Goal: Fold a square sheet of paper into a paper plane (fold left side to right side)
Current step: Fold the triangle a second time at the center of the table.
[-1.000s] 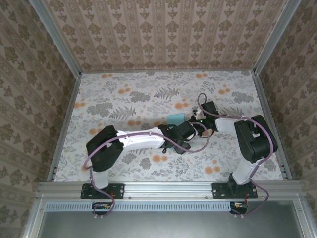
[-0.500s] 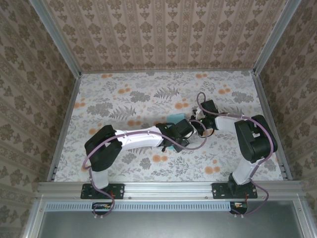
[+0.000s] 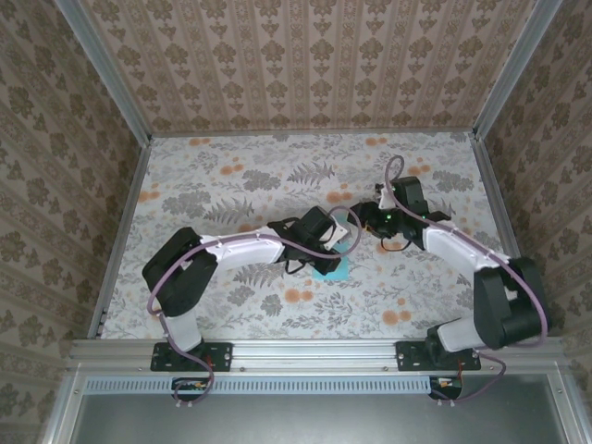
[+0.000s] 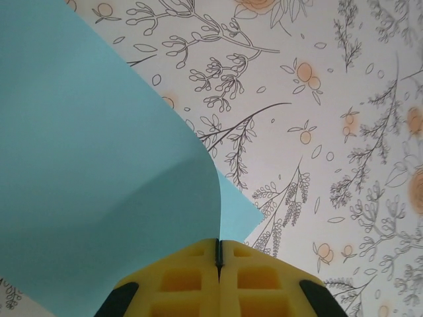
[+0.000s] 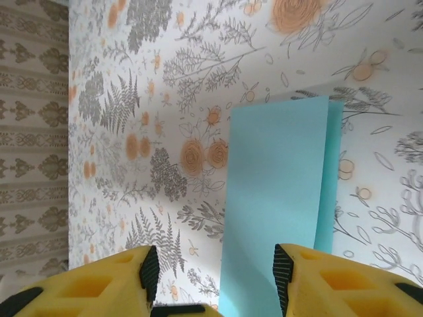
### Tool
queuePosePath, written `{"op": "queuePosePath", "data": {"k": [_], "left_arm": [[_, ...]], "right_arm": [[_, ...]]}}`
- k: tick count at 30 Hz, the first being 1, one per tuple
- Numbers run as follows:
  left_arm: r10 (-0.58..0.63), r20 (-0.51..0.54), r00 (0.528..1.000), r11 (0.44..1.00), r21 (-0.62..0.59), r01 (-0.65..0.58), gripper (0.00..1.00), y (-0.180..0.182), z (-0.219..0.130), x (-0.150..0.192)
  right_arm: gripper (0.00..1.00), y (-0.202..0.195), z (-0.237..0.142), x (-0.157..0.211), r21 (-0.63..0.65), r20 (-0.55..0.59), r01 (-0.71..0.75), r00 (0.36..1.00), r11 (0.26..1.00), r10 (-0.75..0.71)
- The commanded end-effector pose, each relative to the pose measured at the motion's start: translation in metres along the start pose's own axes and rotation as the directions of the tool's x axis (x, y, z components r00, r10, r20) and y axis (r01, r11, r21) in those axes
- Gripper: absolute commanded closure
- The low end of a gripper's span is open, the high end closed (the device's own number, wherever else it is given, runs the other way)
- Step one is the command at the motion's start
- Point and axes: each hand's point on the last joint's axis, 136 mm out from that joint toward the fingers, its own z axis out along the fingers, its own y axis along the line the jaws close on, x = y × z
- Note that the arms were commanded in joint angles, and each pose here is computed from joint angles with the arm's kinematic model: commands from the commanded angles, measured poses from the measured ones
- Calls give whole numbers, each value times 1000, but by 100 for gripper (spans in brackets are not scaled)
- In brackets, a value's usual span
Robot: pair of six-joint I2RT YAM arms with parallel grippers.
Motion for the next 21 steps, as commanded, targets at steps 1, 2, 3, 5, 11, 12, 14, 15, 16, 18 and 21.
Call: {"op": "queuePosePath", "data": {"k": [1,2,3,5,11,12,14,15,16,18,21], "left_arm": [[-65,37,997,992,113,60,100,-12,-9,-9],[-76,36,996,990,121,71,100,-10,-9,-8],[-90,40,995,988,127,84,100,-9,-10,-9],[-110,34,993,986,131,105,100,-5,-9,-8],[-159,19,987,980,123,156,100,5,-9,-3],[-164,16,986,979,121,161,100,6,-9,-3],[-168,13,986,979,118,166,100,7,-10,-2],[-174,9,985,979,114,172,100,8,-9,-1],[-175,7,985,979,112,173,100,9,-9,-1],[-176,8,984,978,111,174,100,9,-9,-1],[-180,5,984,978,112,178,100,10,-8,0]], "right_arm": [[55,-32,-8,34,103,-49,-16,999,995,21],[58,-33,-9,41,101,-54,-20,998,995,26],[63,-34,-10,51,99,-65,-21,998,995,27],[73,-35,-10,66,97,-82,-21,996,995,29],[95,-41,-1,101,105,-115,-36,992,994,48],[97,-42,3,108,104,-131,-38,990,994,52],[98,-43,9,117,111,-153,-37,987,993,54],[98,-42,12,119,111,-159,-35,986,993,52],[98,-41,16,122,111,-165,-32,985,993,50],[98,-37,22,124,105,-171,-25,984,994,43],[98,-33,30,124,107,-181,-12,983,994,31]]}}
